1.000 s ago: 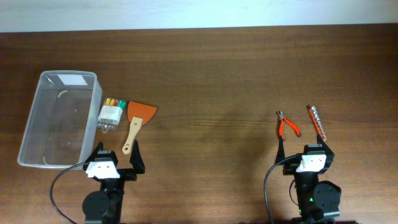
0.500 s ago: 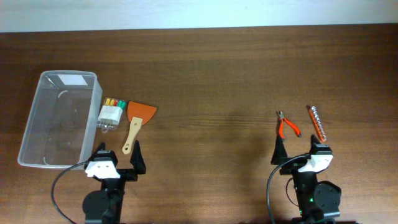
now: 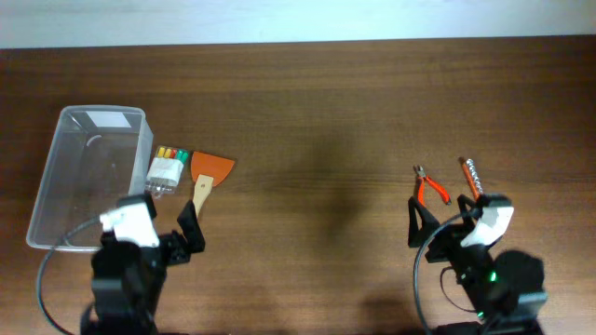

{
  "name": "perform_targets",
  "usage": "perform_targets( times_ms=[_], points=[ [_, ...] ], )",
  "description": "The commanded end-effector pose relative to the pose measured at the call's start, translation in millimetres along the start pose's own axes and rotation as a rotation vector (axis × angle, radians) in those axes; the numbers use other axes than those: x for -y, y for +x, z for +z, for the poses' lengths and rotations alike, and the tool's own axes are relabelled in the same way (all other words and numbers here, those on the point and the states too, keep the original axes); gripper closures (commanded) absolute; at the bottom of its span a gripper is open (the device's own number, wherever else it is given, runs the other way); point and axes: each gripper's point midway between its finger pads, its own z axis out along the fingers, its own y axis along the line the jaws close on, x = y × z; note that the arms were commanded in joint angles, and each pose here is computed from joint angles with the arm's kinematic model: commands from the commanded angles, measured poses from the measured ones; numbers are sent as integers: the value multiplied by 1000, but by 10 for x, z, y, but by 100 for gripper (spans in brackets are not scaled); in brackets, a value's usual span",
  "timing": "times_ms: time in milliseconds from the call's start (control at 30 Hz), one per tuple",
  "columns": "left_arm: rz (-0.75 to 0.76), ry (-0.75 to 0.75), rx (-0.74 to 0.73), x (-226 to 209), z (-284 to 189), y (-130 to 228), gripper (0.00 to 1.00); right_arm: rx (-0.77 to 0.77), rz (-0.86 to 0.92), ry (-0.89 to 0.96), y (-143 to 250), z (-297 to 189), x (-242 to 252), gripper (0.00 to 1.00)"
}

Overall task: Pack container
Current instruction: 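Move the left gripper down to the clear container's near rim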

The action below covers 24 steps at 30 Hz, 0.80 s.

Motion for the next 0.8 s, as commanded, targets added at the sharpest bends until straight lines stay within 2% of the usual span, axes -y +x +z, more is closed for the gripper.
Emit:
perform_targets(
  times_ms=[0, 167, 300, 467, 600, 767],
  points=[
    [51, -4, -96, 65, 25, -207, 1, -115, -1, 9, -215, 37, -108, 1],
    [59, -102, -335, -33, 139, -306, 1, -348, 22, 74, -301, 180, -114, 1],
    [49, -75, -517, 53, 177, -218, 1, -503, 46, 119, -247, 283, -84, 1],
    [21, -152, -649, -95, 188, -77, 1, -670, -31, 136, -83, 407, -6, 1],
    [-290, -406, -612, -515, 85, -96, 1, -756, -50, 229, -9, 443, 161, 1],
    [-700, -612, -511, -934, -35, -108, 1, -799, -65, 238, 56, 504, 202, 1]
  ],
)
